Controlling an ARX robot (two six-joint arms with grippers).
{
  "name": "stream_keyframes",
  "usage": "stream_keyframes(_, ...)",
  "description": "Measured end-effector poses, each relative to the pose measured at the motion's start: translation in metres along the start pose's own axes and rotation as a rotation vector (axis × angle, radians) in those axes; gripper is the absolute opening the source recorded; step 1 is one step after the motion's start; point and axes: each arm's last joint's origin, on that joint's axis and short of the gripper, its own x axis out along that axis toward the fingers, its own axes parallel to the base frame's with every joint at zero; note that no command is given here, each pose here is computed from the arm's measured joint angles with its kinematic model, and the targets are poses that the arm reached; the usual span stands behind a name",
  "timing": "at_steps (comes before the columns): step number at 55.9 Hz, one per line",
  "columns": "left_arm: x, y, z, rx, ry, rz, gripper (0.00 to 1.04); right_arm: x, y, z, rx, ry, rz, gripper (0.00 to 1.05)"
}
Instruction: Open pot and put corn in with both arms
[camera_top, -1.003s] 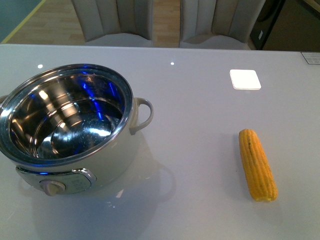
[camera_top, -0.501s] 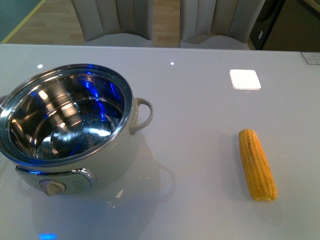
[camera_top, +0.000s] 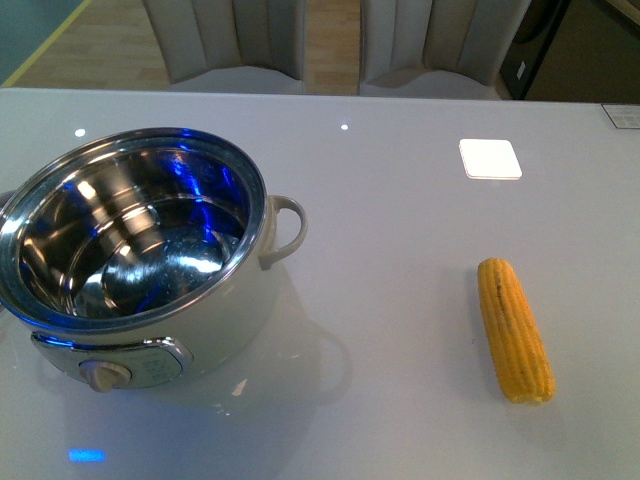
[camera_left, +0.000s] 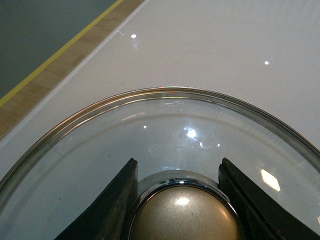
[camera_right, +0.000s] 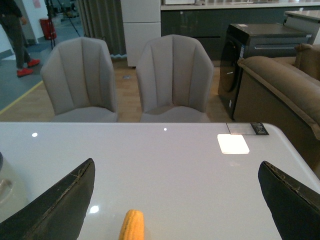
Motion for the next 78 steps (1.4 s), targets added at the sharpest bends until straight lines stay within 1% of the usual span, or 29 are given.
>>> stream_keyframes(21,0.008,-0.001,-0.003,-0.02,-0.026,-0.009,0.42,0.0,0.0,0.0,0.0,0.0,0.0,0.96)
stream_keyframes(23,0.009,-0.001,-0.003,-0.025,-0.026,-0.006,0.46,0.0,0.0,0.0,0.0,0.0,0.0,0.96)
stream_keyframes(26,0.009,-0.001,-0.003,-0.025,-0.026,0.005,0.56,0.0,0.0,0.0,0.0,0.0,0.0,0.96)
stream_keyframes(39,0.01,-0.002,-0.003,-0.031,-0.018,0.008,0.89,0.0,0.0,0.0,0.0,0.0,0.0,0.96)
stream_keyframes(42,0.009,-0.002,-0.002,-0.036,-0.016,0.007,0.99,0.0,0.0,0.0,0.0,0.0,0.0,0.96)
stream_keyframes(44,0.006,-0.002,0.002,-0.037,-0.019,0.006,0.98,0.0,0.0,0.0,0.0,0.0,0.0,0.96)
stream_keyframes(48,0.002,-0.002,0.017,-0.034,-0.042,0.012,0.98,0.0,0.0,0.0,0.0,0.0,0.0,0.96)
stream_keyframes(64,-0.026,0.003,0.093,-0.042,-0.173,0.036,0.98,0.0,0.0,0.0,0.0,0.0,0.0,0.96)
stream_keyframes(67,-0.043,0.003,0.116,-0.053,-0.223,0.018,0.98,0.0,0.0,0.0,0.0,0.0,0.0,0.96)
stream_keyframes(69,-0.051,0.003,0.124,-0.055,-0.242,0.008,0.98,0.0,0.0,0.0,0.0,0.0,0.0,0.96)
stream_keyframes(71,-0.065,0.002,0.139,-0.064,-0.272,-0.011,0.98,0.0,0.0,0.0,0.0,0.0,0.0,0.96)
stream_keyframes(78,-0.106,-0.003,0.168,-0.081,-0.335,-0.056,0.98,0.0,0.0,0.0,0.0,0.0,0.0,0.96)
